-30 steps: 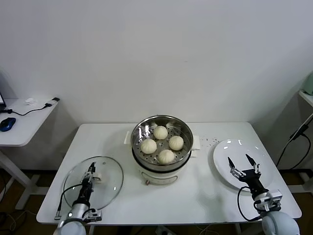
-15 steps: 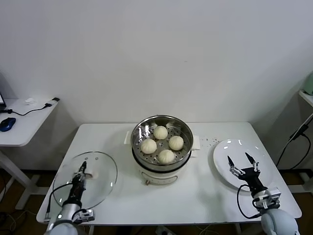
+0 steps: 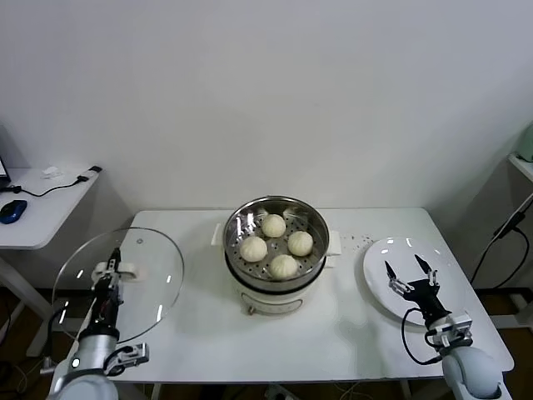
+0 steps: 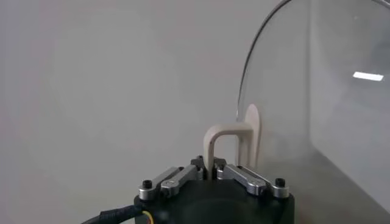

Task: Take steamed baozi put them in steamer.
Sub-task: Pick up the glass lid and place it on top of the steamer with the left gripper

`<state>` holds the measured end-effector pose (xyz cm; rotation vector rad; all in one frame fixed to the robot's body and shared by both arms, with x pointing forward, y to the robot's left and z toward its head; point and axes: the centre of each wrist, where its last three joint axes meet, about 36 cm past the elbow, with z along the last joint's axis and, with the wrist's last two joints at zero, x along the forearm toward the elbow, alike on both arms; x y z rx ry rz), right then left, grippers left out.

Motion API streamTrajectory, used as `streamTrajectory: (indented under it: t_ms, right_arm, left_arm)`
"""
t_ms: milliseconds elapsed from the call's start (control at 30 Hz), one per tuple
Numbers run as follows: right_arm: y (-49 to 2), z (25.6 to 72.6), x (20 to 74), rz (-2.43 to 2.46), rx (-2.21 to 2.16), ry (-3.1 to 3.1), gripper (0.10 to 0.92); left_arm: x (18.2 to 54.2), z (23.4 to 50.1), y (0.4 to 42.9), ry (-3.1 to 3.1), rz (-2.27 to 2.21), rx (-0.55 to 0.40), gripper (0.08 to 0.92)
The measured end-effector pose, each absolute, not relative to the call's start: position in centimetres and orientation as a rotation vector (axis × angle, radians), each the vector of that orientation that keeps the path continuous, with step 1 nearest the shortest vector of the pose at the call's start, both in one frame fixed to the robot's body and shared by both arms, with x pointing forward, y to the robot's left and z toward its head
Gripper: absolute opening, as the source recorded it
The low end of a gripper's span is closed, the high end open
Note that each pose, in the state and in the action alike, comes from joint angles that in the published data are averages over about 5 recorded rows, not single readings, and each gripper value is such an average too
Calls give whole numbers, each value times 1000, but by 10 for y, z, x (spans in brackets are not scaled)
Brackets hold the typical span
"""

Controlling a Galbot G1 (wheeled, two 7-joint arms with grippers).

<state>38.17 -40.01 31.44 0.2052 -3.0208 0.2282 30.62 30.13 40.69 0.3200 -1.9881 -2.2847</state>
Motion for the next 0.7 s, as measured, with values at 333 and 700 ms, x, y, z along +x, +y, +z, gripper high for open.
streamTrajectory:
  t_ms: [333, 700]
  right_arm:
    - [-397, 310, 401, 266, 193, -3012, 823]
    - [-402, 305, 407, 285, 162, -3005, 823]
  left_arm:
    - [355, 467, 240, -2083, -2236, 343, 154]
    - [401, 507, 145, -2187, -2178, 235, 154]
